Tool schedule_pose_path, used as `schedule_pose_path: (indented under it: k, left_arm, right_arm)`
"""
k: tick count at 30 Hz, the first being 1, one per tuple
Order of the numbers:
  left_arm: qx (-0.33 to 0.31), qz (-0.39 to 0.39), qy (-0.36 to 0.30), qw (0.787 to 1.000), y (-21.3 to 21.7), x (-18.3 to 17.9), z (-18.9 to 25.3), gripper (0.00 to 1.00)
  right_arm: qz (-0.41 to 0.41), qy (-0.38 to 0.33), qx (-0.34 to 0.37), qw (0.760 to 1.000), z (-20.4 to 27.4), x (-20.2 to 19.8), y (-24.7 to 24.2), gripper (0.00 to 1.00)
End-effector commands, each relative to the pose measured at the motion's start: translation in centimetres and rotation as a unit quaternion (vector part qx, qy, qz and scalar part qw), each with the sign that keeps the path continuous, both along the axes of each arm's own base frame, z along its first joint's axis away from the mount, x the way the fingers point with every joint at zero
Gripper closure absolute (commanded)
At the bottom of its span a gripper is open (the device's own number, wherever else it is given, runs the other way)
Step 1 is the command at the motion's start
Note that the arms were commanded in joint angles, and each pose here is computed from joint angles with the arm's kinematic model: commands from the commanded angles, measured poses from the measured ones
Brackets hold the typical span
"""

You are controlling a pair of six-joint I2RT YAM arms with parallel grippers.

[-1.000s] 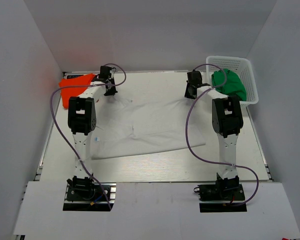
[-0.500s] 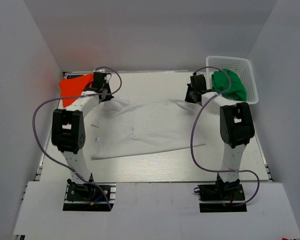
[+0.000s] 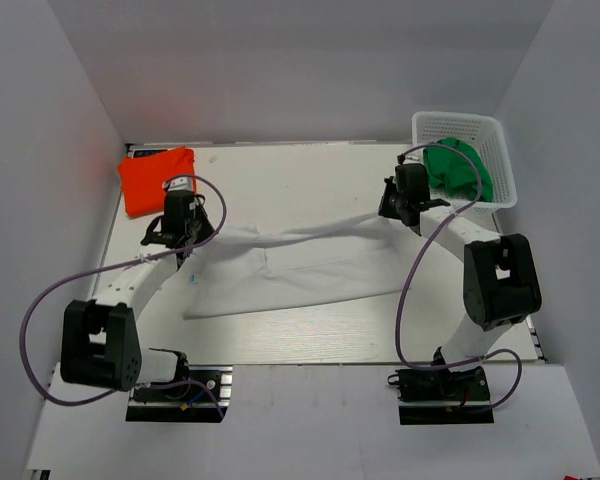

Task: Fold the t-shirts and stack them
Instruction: Grap the side of the flattened tshirt furthest away from the robot with both arms, then fold the other side of the tshirt into a rectangle

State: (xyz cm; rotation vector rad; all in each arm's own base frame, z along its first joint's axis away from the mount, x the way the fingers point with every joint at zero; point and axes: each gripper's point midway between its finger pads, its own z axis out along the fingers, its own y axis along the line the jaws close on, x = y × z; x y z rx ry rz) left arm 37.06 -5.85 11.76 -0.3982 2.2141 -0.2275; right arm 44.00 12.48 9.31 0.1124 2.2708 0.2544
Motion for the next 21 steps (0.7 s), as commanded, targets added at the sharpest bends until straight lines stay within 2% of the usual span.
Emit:
schedule_pose_path:
  k: [1, 6, 14, 17, 21]
  left_arm:
    - [-0.033, 0.004, -0.035, 0.999, -0.5, -1.2, 1.6, 1.0]
    - [-0.036, 0.016, -0.064, 0.997, -0.1, -1.6, 3.1, 1.0]
    - [-0.019, 0.048, -0.067, 0.996, 1.3, -2.2, 4.8, 1.0]
    - [-0.023, 0.051, -0.066, 0.996, 1.4, -3.1, 4.3, 1.0]
    - [-0.047, 0.047, -0.039, 0.997, 0.8, -5.3, 1.2, 1.0]
  right_arm:
    - [0.003, -0.055, 0.015, 0.998, 3.8, 0.3, 0.0, 1.0]
    - [0.01, -0.049, 0.006, 0.999, 3.8, -0.3, -0.1, 1.0]
    - [0.009, -0.054, 0.008, 0.998, 4.4, -0.7, -0.3, 1.0]
    - [0.01, -0.036, 0.008, 0.999, 3.5, -1.7, -0.4, 1.0]
    - [0.001, -0.022, 0.017, 1.0, 2.5, -2.8, -0.6, 1.0]
